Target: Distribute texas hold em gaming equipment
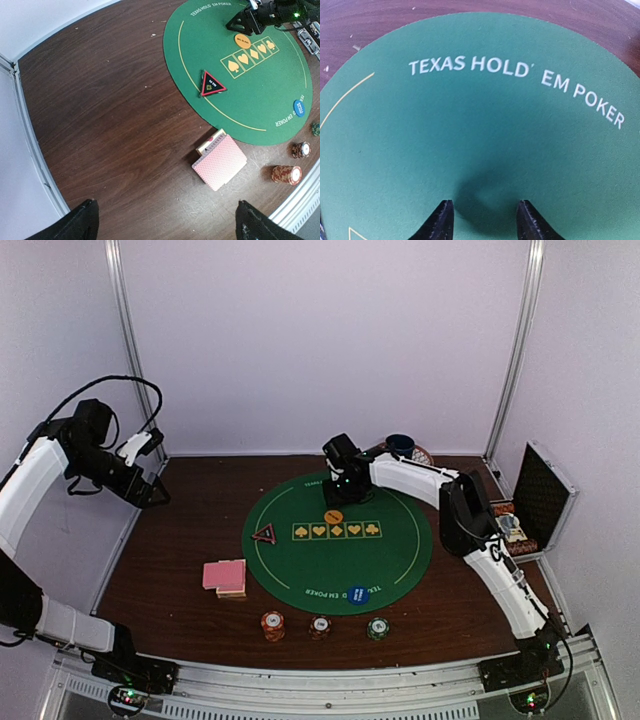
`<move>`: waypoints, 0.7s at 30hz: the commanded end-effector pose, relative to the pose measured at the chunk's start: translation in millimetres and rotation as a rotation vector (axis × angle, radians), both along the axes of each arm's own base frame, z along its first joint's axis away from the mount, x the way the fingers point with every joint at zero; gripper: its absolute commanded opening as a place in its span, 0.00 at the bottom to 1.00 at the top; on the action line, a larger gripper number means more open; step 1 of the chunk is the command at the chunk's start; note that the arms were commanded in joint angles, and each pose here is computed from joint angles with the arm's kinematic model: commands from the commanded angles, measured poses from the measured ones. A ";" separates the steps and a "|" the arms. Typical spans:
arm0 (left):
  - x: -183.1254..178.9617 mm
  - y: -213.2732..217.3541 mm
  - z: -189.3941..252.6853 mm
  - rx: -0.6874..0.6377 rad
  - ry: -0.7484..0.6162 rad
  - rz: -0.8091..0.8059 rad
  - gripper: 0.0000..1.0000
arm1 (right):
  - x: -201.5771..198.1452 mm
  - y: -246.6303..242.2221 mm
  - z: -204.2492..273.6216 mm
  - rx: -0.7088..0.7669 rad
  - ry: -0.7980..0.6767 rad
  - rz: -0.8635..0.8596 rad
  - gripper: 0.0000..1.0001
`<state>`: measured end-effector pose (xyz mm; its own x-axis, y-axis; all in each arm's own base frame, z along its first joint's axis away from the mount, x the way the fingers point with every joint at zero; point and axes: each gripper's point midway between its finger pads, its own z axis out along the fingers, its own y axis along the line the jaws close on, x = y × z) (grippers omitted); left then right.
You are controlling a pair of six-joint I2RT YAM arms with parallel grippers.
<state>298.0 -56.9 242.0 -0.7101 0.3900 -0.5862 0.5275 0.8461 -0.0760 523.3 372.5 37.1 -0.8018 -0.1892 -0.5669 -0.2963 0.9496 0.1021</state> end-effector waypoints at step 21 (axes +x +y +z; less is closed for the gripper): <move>5.3 0.0 17.3 -0.008 -0.043 -0.005 0.97 | -91.4 10.9 -0.3 0.042 0.048 0.078 0.71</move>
